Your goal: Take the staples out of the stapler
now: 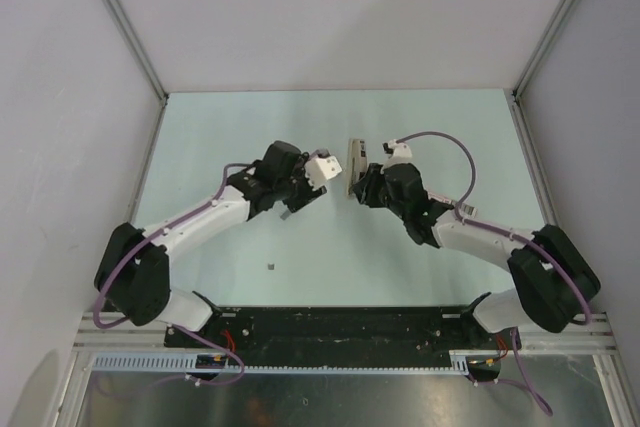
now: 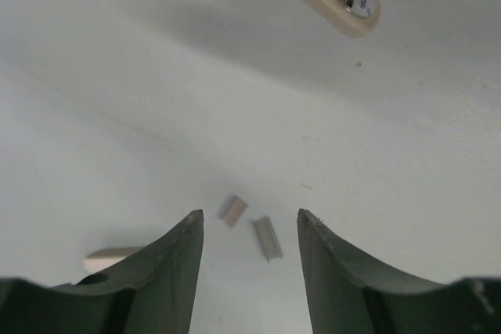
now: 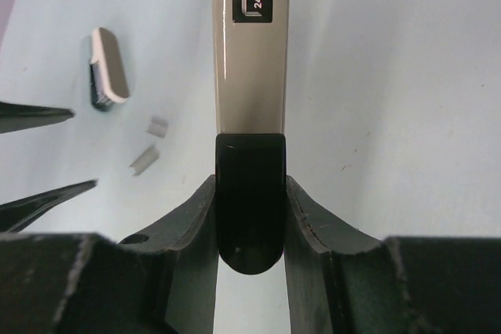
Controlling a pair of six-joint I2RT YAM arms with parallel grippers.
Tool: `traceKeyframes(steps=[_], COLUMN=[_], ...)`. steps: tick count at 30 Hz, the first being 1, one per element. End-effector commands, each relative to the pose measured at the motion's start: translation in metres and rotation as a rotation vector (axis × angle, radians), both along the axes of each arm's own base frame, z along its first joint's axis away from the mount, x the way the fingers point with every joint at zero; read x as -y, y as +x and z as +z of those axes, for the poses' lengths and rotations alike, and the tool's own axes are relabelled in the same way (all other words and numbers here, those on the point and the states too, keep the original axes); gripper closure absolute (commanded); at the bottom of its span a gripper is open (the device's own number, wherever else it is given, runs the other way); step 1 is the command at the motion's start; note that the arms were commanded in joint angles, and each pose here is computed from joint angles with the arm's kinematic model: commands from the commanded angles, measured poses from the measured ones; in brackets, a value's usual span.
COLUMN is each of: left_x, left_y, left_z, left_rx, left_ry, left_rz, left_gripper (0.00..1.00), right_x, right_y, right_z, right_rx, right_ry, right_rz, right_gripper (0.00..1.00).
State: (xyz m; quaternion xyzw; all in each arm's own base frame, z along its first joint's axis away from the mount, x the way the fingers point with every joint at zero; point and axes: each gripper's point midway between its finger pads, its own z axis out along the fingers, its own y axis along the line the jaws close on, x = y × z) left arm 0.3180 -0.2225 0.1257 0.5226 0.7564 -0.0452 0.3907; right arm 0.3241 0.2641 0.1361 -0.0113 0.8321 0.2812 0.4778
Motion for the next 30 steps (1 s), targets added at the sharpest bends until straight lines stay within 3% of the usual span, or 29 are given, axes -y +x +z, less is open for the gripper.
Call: traceKeyframes(steps=[1,8,20,22,26,30], left_x=[-0.007,-0.051,-0.083,-0.085,-0.089,-0.094], left_y=[-0.004,0.026,0.008,0.006,-0.001,-0.006], left_z=[0.022,0.024,0.018,0.021,0.025,0.024], left_rx=[-0.173,-0.221,-0.185,-0.175,-0.164,-0.163], left_ry=[-0.195,-0.258,-0.191,-0.194,-0.187,-0.167], left_rz=[0.09,0.248,0.321,0.328,0.319,0.324], left_gripper=[0.43,0.39,0.38,0.38,0.38,0.38], right_x=[-0.009,-0.025,-0.07,-0.081,-0.098,-0.093], right_y=[0.034,0.072,0.112,0.115,0.119,0.122], right_z=[0.03,0.0,-0.069,-0.071,-0.065,-0.042], right_rx=[0.095,0.054,-0.136,-0.14,-0.136,-0.128], right_ry=[0.042,-0.136,-0.431,-0.445,-0.431,-0.371], right_rz=[-0.042,-0.018,0.074,0.091,0.109,0.088], right_gripper=[1.0,1.0,1.0,0.93,0.56,0.36])
